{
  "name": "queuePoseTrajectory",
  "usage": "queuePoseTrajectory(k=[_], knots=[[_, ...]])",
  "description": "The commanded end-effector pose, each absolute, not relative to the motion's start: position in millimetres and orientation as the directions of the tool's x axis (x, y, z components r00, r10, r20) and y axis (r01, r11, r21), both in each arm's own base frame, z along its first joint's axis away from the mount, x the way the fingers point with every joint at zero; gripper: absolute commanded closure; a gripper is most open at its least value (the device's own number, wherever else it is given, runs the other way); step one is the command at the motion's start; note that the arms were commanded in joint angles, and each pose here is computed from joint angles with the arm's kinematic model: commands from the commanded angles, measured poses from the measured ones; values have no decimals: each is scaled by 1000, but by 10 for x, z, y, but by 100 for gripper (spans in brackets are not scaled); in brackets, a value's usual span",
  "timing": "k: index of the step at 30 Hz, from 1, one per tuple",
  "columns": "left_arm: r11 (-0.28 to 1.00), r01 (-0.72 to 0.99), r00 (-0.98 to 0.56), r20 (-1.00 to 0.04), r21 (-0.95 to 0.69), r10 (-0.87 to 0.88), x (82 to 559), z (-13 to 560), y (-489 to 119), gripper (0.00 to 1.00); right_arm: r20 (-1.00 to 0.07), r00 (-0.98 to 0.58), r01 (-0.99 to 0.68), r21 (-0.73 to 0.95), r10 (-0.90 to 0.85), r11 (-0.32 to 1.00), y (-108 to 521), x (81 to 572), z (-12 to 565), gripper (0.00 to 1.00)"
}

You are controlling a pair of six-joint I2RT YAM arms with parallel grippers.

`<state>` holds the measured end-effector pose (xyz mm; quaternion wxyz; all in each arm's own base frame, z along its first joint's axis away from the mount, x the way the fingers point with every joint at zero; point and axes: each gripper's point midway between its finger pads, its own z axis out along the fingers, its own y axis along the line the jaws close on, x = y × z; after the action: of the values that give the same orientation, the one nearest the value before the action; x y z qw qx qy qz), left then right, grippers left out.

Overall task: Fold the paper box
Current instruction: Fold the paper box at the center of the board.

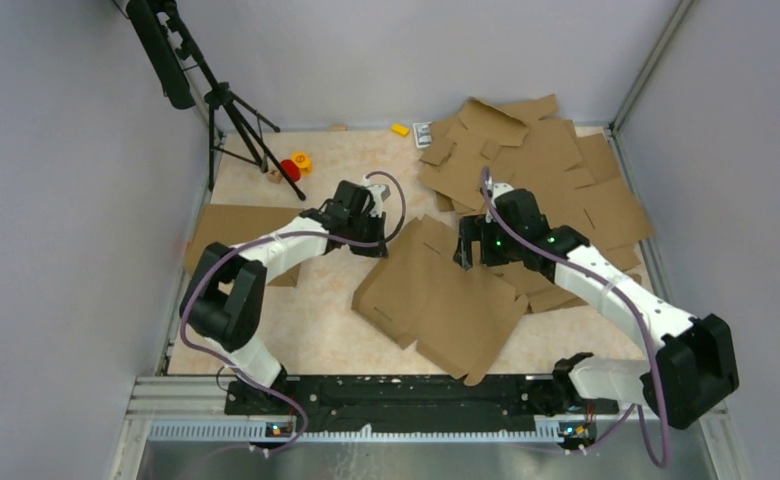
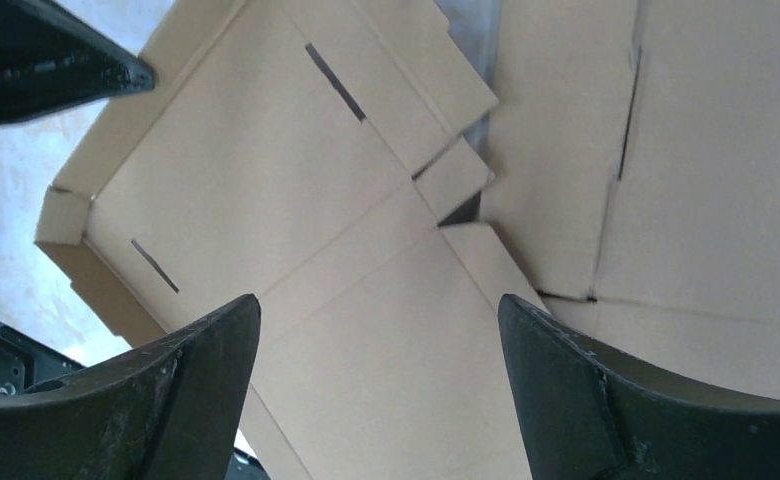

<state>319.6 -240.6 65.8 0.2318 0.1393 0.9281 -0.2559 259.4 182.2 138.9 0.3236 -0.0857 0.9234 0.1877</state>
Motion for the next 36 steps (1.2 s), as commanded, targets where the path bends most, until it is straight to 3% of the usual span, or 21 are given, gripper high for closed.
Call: queuePoseTrajectory(k=[1, 7, 9, 11, 28, 36], knots=[[902, 327, -795, -598, -282, 101, 3235, 815, -2370, 100, -687, -723, -364, 296, -68, 883, 2044, 2899, 1639, 15], [954, 203, -819, -573, -222, 41, 2985, 657, -2241, 100, -655, -755, -287, 311, -14, 906, 2119, 3186, 1486, 52], [956, 183, -815, -580, -230, 17, 2931, 639, -2218, 100, -669, -743, -283, 329, 11, 901, 2162, 3251, 1450, 72], [959, 173, -806, -592, -226, 5, 2875, 609, -2179, 100, -667, -745, -264, 336, 30, 904, 2147, 3318, 1382, 100], [959, 191, -770, -637, -211, 14, 2787, 746, -2210, 100, -525, -847, -266, 287, -81, 920, 2258, 3707, 683, 100], [961, 183, -763, -646, -206, 6, 2808, 756, -2213, 100, -452, -884, -339, 435, -123, 834, 2500, 3431, 691, 100]])
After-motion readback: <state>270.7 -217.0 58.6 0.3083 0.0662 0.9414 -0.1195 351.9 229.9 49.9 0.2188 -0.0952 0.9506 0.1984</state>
